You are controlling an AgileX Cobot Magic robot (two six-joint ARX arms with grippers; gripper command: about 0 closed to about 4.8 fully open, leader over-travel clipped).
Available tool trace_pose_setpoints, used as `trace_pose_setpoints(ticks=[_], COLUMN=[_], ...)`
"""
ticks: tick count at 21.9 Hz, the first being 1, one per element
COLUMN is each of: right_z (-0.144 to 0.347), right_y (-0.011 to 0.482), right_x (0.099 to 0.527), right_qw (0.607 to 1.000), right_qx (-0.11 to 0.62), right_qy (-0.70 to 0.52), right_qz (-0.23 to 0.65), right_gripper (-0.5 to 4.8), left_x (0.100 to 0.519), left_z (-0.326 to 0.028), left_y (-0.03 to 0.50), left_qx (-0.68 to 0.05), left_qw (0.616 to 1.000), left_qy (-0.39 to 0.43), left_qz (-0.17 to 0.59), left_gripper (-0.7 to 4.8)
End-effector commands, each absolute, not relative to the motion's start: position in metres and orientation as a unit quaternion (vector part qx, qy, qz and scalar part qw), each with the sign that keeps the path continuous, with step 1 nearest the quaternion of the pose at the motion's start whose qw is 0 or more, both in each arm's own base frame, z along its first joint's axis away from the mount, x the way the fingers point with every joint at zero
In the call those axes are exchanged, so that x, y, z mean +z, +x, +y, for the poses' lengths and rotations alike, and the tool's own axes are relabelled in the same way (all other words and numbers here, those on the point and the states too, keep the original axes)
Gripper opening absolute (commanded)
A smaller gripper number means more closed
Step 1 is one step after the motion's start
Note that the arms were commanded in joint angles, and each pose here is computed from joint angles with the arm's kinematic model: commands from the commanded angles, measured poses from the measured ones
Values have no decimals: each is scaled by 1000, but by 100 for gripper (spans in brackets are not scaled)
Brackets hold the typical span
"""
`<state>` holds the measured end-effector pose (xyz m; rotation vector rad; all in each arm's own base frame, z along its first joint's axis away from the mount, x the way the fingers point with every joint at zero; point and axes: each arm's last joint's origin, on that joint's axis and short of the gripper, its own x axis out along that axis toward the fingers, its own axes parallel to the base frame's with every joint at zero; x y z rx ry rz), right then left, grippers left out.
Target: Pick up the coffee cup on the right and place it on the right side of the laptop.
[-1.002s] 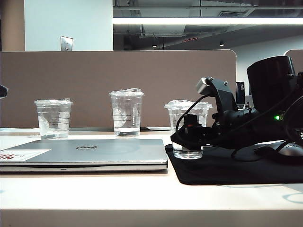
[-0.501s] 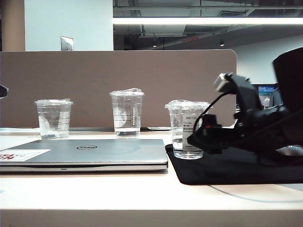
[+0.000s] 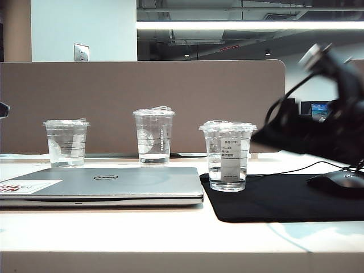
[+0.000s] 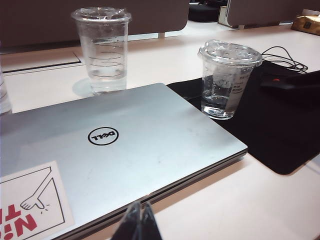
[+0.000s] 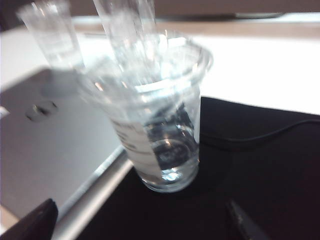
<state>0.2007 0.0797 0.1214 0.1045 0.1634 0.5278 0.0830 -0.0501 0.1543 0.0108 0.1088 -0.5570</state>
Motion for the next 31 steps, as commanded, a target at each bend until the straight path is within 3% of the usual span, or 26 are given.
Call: trace_pose_setpoints(ticks=[1,2,3,5,8,11,12,13,18,28,31], right_z=[74,73,70,67,63,59,59,58,58,63,60], right_y=[185,181,172,163,158,154,155,156,165,179,179], right_x=[138,142,150,159,170,182,185,188,208,235,231], right_qw=[957,956,953,952,959,963,966,968,977,987,994], right_qx=[262,266,276,278,251,222,207,194,140,122,71], right_qy=[116,123,126,128,129,137,139,141,141,72,67], right_qz=[45,35,10,-13,-27,-69,-74,-76,-71,-72,-54], right_gripper=[407,329,145,45,45,38,-2,-7,-9,-9,-9], left_x=[157,157,157,157,157,157,157,157,158,165,165], left_z=[-48,-47,-42,-30,-16,-11,-10,-9,-7,-7,-7], left_y=[84,85,88,92,96,96,96,96,97,97,97], left_qx=[-266,-261,-239,-184,-106,-79,-75,-71,-57,-58,-58], left_qw=[963,964,970,982,993,996,996,996,998,998,998], left_qy=[3,3,1,-2,-6,-7,-7,-7,-8,-8,-8], left_qz=[45,45,46,46,45,45,45,45,41,4,4], left_gripper=[-5,-5,-5,-5,-5,-5,-5,-5,-5,-5,-5])
